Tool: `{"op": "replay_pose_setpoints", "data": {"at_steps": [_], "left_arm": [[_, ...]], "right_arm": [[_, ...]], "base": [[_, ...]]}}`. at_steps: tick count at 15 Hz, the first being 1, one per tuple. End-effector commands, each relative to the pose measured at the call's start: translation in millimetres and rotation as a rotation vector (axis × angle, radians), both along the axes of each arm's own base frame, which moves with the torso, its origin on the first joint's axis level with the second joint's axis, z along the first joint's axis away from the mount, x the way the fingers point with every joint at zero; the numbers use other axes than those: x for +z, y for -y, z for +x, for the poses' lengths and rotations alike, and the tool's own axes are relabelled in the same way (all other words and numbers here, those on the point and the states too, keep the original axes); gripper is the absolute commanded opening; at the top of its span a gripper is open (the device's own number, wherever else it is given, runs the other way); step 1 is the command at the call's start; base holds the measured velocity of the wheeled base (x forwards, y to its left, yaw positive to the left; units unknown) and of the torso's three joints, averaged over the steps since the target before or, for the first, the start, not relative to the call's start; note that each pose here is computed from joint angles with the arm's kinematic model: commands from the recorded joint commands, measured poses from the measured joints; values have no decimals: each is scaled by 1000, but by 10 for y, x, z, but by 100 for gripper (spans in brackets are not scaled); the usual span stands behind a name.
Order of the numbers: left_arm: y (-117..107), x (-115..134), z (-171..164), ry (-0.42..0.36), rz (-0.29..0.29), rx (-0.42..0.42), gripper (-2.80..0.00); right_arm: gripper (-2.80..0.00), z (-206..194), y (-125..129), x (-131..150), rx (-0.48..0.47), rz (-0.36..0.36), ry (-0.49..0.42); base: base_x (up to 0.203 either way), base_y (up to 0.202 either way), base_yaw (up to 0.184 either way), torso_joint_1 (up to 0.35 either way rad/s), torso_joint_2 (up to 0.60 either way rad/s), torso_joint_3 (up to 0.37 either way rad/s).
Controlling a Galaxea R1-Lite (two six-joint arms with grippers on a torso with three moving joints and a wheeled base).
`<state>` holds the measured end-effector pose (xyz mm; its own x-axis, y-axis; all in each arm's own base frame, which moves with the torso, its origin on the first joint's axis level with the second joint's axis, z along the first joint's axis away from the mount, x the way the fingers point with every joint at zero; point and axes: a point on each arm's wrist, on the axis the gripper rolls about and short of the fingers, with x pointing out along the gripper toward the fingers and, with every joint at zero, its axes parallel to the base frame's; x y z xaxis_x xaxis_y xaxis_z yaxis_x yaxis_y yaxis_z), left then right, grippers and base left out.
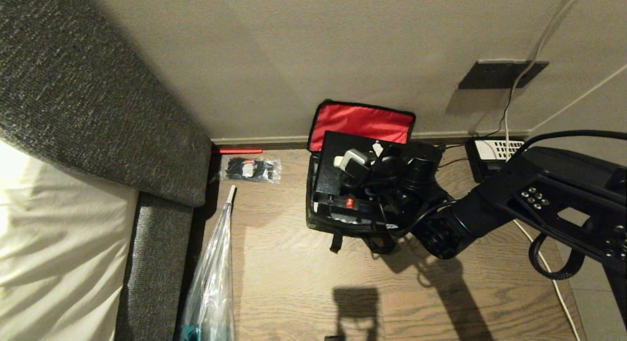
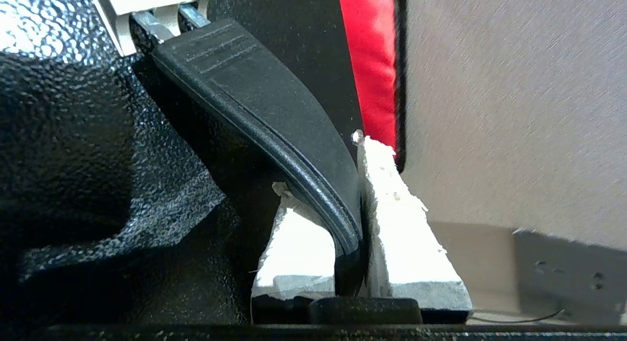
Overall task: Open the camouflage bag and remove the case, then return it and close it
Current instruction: Place the black box back
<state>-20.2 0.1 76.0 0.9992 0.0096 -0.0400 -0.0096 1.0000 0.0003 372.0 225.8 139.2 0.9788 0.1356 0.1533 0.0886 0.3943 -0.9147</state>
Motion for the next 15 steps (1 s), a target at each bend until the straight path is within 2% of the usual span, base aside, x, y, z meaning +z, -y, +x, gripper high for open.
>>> {"op": "replay_pose_setpoints", "data": {"at_steps": [1, 12, 15], "left_arm": [[0, 1, 1, -1, 0, 1, -280], [0, -3, 2, -3, 0, 1, -280], [0, 1, 1, -1, 0, 1, -280]], "right_arm": [[-280, -58, -60, 53, 16, -2, 15], [-280, -1, -115, -216, 16, -16, -25], [-280, 75, -59, -252, -2, -13, -21]], "base": [[0, 0, 0, 0, 0, 0], [0, 0, 0, 0, 0, 0], [0, 0, 0, 0, 0, 0]]}}
